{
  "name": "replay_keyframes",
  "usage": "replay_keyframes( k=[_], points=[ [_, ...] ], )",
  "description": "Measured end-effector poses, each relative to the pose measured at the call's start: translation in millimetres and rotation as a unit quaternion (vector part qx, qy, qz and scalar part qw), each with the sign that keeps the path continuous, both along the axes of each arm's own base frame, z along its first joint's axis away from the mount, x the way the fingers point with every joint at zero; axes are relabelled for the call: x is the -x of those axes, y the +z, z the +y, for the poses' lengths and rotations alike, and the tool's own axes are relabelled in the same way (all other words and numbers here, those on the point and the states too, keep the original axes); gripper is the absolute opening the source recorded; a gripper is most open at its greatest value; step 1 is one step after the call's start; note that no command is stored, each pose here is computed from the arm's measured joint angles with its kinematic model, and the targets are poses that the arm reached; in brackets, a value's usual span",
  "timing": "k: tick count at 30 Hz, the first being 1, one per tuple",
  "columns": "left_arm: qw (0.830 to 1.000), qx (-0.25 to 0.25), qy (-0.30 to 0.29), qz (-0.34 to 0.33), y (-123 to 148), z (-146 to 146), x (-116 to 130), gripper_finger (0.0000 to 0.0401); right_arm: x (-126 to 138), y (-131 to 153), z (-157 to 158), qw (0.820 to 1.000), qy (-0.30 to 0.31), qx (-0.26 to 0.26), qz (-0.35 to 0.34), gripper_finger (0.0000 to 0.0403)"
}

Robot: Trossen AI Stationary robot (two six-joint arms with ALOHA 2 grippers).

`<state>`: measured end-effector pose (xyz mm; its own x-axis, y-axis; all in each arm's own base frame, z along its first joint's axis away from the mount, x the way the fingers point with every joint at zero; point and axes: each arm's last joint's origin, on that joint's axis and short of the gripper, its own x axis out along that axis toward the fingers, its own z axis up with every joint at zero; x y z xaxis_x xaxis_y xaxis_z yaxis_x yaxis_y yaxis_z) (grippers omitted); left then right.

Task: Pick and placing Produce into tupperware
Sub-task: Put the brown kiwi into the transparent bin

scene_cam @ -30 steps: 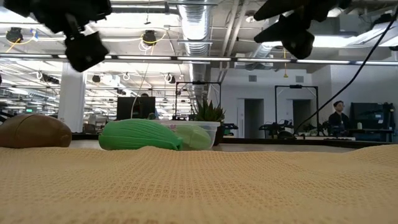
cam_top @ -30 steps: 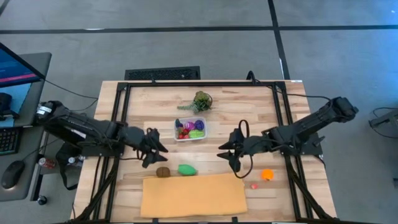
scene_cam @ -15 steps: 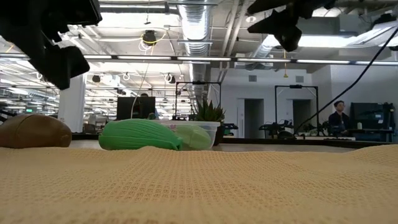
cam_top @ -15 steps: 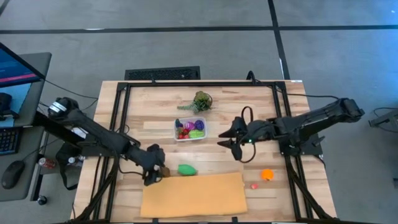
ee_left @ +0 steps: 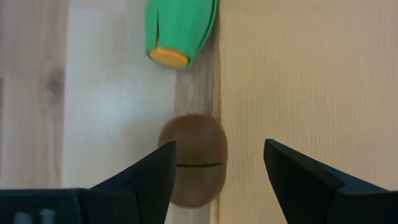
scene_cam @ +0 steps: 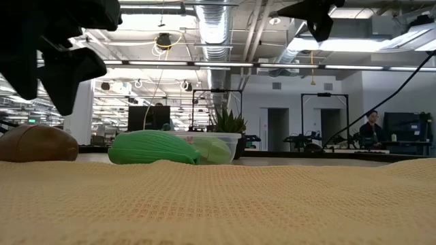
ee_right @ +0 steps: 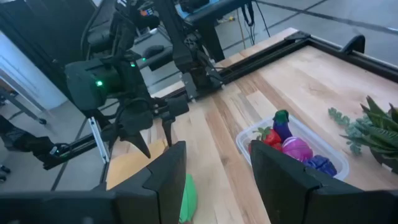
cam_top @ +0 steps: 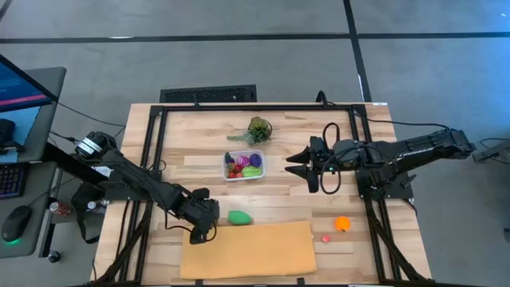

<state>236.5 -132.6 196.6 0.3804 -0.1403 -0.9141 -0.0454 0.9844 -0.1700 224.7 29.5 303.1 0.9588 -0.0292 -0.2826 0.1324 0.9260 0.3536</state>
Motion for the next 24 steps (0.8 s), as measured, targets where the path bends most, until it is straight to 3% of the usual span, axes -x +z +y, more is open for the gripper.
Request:
replay_keyframes(
  k=[18,24],
  points=[
    [0.999,-0.013,0.014,0.031,-6.9,2.1,2.9,0.0233,4.4,-0.6,-0.3,1.000,0.004,0.013,0.014,0.0185],
    [0.999,-0.017,0.016,0.028,-6.9,2.3,2.6,0.0255,4.6,-1.1,-0.3,1.000,0.004,0.013,0.016,0.0200]
  ],
)
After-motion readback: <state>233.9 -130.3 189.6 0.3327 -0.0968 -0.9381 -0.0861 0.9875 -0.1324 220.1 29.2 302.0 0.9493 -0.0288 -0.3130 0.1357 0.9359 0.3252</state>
